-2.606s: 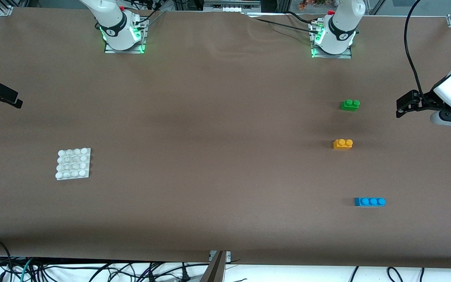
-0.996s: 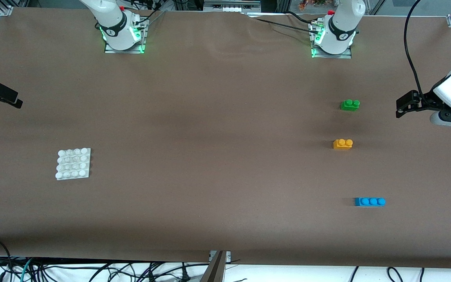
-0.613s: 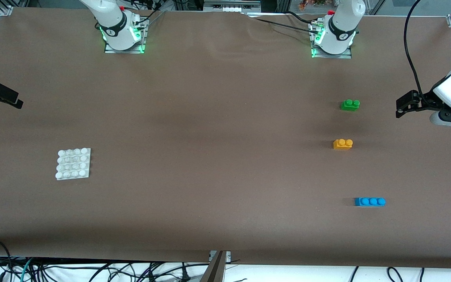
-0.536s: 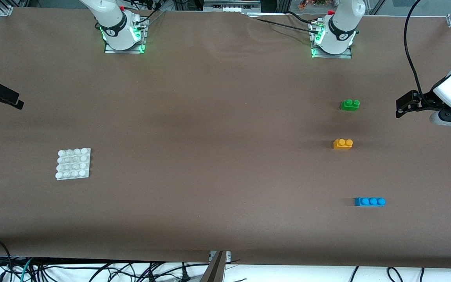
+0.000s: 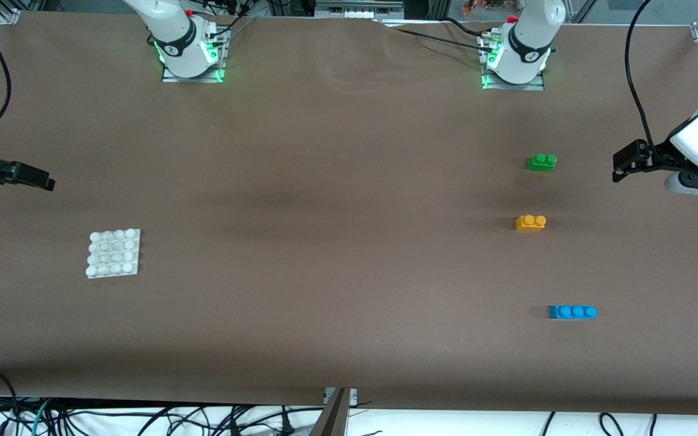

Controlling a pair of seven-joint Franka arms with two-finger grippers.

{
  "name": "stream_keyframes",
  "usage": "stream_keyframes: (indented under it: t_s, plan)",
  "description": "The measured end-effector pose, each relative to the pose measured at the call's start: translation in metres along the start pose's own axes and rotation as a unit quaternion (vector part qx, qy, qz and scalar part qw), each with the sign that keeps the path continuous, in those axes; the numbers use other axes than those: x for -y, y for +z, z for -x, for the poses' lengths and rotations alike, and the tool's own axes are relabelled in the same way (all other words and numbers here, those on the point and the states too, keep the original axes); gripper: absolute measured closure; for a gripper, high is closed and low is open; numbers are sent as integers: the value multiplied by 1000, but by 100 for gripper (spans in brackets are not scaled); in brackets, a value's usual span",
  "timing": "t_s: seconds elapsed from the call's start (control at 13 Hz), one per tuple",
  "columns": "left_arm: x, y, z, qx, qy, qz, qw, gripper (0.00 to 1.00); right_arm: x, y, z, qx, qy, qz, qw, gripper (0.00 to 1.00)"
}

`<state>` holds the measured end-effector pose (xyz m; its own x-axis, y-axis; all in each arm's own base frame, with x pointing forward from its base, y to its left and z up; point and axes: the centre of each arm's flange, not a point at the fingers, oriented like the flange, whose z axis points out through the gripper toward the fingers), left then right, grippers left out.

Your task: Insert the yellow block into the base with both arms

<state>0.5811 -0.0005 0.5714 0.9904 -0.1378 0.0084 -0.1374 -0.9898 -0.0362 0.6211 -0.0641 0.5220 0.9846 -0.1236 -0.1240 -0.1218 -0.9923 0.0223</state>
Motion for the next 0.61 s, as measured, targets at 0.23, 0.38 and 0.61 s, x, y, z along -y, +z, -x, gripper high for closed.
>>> stream_keyframes:
  t_s: [0.23, 0.38, 0.61]
  plan:
    - [0, 0, 0, 0, 0, 0, 1000, 0, -21, 68, -37, 15, -32, 3, 999, 0]
    - [0, 0, 0, 0, 0, 0, 1000, 0, -39, 122, -59, 28, -44, 7, 999, 0]
    - [0, 0, 0, 0, 0, 0, 1000, 0, -41, 193, -82, 37, -53, 15, 998, 0]
